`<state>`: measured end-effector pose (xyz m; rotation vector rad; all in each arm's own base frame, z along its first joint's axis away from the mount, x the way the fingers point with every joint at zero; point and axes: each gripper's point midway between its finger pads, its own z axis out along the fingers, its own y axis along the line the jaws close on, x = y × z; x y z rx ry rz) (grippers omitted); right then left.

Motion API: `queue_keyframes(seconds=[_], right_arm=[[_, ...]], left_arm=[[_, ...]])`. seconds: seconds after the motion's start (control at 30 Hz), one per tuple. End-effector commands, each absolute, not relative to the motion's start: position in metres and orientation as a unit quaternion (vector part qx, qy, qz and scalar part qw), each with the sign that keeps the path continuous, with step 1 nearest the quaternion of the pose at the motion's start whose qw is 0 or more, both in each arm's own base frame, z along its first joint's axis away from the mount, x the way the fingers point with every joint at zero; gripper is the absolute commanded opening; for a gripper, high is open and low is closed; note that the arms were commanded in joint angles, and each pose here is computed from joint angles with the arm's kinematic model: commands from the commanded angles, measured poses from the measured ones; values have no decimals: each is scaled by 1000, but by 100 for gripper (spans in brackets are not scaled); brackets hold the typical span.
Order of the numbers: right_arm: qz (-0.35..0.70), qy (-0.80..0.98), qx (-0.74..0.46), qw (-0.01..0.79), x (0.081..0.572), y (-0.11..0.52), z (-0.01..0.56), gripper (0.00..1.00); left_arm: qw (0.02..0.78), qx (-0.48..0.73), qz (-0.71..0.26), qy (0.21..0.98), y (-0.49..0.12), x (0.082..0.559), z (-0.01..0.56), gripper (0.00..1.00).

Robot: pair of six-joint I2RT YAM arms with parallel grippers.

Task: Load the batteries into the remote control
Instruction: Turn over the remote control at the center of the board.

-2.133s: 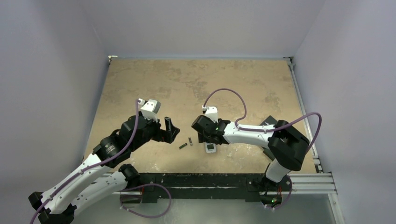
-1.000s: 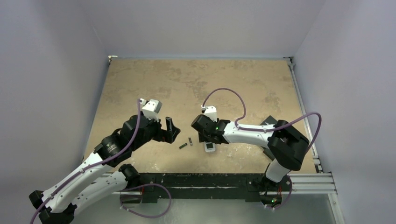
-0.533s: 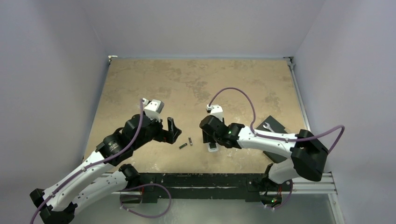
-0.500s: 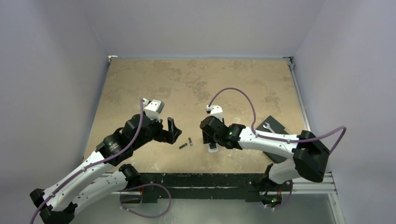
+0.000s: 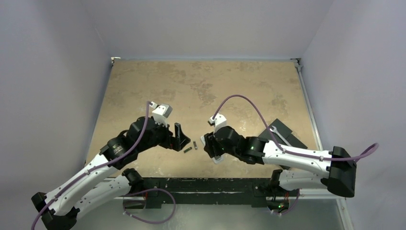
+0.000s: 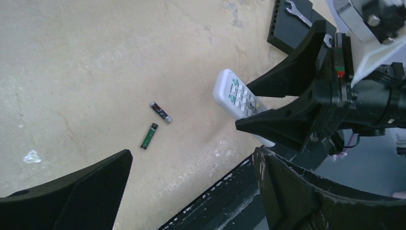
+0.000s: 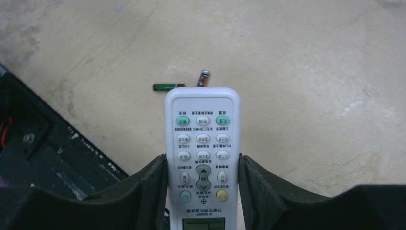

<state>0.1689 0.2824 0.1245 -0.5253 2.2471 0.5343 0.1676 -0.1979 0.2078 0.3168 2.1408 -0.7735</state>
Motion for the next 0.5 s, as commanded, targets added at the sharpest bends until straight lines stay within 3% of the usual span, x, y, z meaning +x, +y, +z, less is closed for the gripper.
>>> queue_keyframes(seconds=[0.0, 0.47], right_arm=[[256, 834, -282, 400, 148, 306, 149, 0], [283, 705, -479, 439, 77, 334, 179, 0]], left_arm=[[376, 118, -374, 839, -219, 155, 226, 99], [269, 132, -453, 840, -227, 102, 222, 98]])
